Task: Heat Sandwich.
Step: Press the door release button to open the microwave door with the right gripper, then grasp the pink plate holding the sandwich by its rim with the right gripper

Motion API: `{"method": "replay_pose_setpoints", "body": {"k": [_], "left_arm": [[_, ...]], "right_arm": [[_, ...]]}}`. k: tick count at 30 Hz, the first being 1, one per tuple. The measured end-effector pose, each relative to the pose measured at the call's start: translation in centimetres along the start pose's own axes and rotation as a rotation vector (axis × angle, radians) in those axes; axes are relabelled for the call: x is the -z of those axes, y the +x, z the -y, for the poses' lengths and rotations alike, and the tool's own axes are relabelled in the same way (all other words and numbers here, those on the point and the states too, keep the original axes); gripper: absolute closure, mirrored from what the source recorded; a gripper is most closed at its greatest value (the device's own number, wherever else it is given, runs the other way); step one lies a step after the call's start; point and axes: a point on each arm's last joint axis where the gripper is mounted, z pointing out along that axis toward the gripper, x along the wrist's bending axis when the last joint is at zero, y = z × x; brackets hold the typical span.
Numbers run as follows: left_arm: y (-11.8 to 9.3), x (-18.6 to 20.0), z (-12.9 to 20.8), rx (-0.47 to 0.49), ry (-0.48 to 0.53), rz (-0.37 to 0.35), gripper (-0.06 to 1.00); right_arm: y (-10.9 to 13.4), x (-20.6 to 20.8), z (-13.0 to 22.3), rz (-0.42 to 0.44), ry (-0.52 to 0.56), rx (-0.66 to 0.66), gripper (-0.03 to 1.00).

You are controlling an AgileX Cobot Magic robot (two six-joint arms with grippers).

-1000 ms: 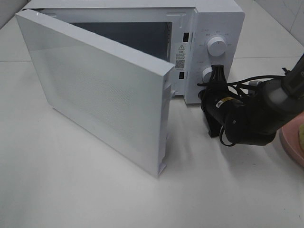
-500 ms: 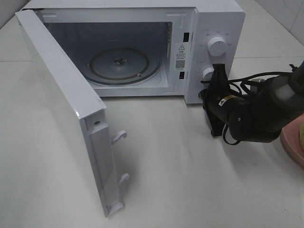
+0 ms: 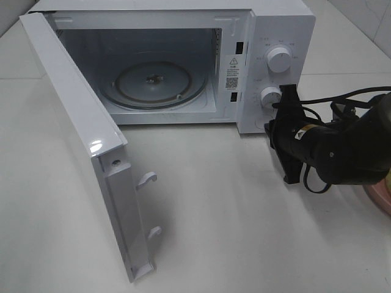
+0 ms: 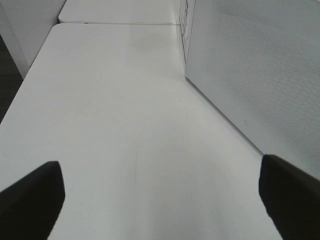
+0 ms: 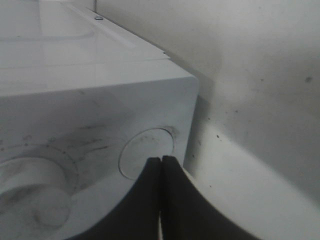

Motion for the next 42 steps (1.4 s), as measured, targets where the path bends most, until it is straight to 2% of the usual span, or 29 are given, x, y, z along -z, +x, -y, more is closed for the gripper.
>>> {"method": "replay_pose_setpoints", "body": {"k": [6,12,18,20,22,25,27,28,31,32,35,38,39,42], "left_arm": [[0.0,0.0,0.0,0.000,0.000,0.000,-0.05],[0.0,0.0,0.0,0.000,0.000,0.000,-0.05],[0.0,0.0,0.0,0.000,0.000,0.000,-0.05],[0.0,0.0,0.0,0.000,0.000,0.000,-0.05],[0.0,0.0,0.0,0.000,0.000,0.000,-0.05],[0.0,0.0,0.0,0.000,0.000,0.000,-0.05],[0.0,0.0,0.0,0.000,0.000,0.000,-0.05],[0.0,0.0,0.0,0.000,0.000,0.000,-0.05],[0.0,0.0,0.0,0.000,0.000,0.000,-0.05],[0.0,0.0,0.0,0.000,0.000,0.000,-0.05],[0.0,0.0,0.0,0.000,0.000,0.000,-0.05],[0.0,0.0,0.0,0.000,0.000,0.000,-0.05],[0.0,0.0,0.0,0.000,0.000,0.000,-0.05],[0.0,0.0,0.0,0.000,0.000,0.000,-0.05]], "right_arm": [[0.1,2.3,-0.4,0.035,0.014,0.045,0.95],[0.0,4.3,-0.5,0.108,0.046,0.102,0.95],[0.3,6.7,-0.2,0.247,0.142,0.264,0.93],[0.4,6.9,-0.2,0.263,0.156,0.288,0.92],[0.5,7.8,-0.1,0.306,0.202,0.376,0.91],[0.5,8.4,0.0,0.330,0.234,0.439,0.91],[0.7,9.2,0.0,0.351,0.283,0.538,0.90],[0.7,9.2,0.0,0.351,0.283,0.538,0.90],[1.0,10.5,0.1,0.360,0.356,0.701,0.88],[1.0,10.5,0.1,0.360,0.356,0.701,0.88],[1.5,11.9,0.1,0.344,0.436,0.897,0.87],[1.6,12.6,0.0,0.335,0.475,0.997,0.86],[1.6,13.2,0.0,0.335,0.519,1.099,0.86],[1.7,13.9,-0.1,0.338,0.555,1.179,0.85]]}}
